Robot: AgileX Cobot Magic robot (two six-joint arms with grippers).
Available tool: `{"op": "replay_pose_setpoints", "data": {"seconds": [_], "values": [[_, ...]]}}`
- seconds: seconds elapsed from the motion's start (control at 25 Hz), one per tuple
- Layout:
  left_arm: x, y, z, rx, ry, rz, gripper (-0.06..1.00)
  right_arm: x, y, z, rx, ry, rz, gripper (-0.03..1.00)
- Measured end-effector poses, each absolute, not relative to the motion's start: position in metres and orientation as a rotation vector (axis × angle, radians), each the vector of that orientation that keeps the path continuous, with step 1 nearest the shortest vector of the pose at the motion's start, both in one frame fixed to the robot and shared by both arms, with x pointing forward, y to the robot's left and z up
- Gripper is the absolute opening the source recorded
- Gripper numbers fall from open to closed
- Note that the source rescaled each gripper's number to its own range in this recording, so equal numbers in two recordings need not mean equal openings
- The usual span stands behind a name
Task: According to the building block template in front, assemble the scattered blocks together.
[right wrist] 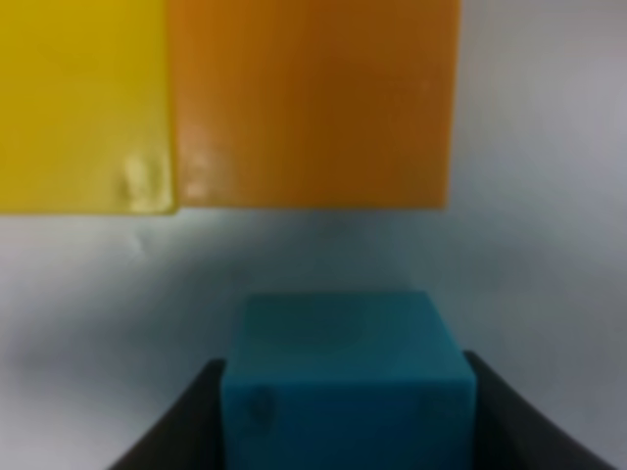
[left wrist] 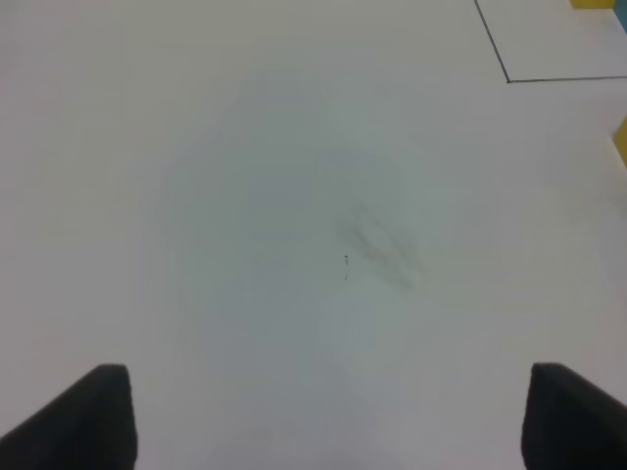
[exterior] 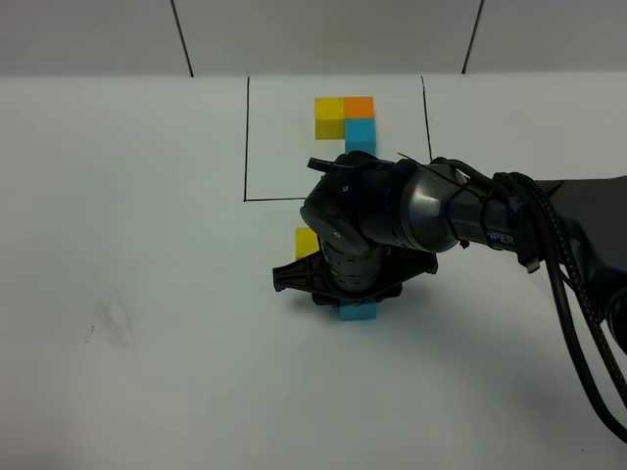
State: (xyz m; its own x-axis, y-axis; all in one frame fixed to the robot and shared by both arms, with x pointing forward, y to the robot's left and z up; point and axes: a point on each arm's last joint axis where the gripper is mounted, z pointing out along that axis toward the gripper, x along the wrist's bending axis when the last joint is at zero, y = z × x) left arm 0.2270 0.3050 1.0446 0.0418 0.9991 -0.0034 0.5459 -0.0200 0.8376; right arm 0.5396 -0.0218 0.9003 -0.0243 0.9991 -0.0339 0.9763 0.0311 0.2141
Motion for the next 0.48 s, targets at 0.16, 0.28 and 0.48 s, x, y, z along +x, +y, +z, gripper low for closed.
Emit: {"op": "replay_pose_setpoints", "data": {"seconds": [0.16,0.28,0.48], "values": [[0.2270,0.3050,1.0446,1.646,1.582,0.853,0.68,0.5438,-0.0185,0.9010,2.054,2.120,0.213,0.27],[0.2270,0.3050,1.0446,1.646,1.582,0.853,0.68,0.5468,-0.0159,0.9005,2.051,2.118,0.219,0.27],[0.2270,0.3051,1.0446,1.647,1.582,0.854,0.68,0.5486,-0.0144,0.8995,2.049,2.117,0.220,0.27]]}}
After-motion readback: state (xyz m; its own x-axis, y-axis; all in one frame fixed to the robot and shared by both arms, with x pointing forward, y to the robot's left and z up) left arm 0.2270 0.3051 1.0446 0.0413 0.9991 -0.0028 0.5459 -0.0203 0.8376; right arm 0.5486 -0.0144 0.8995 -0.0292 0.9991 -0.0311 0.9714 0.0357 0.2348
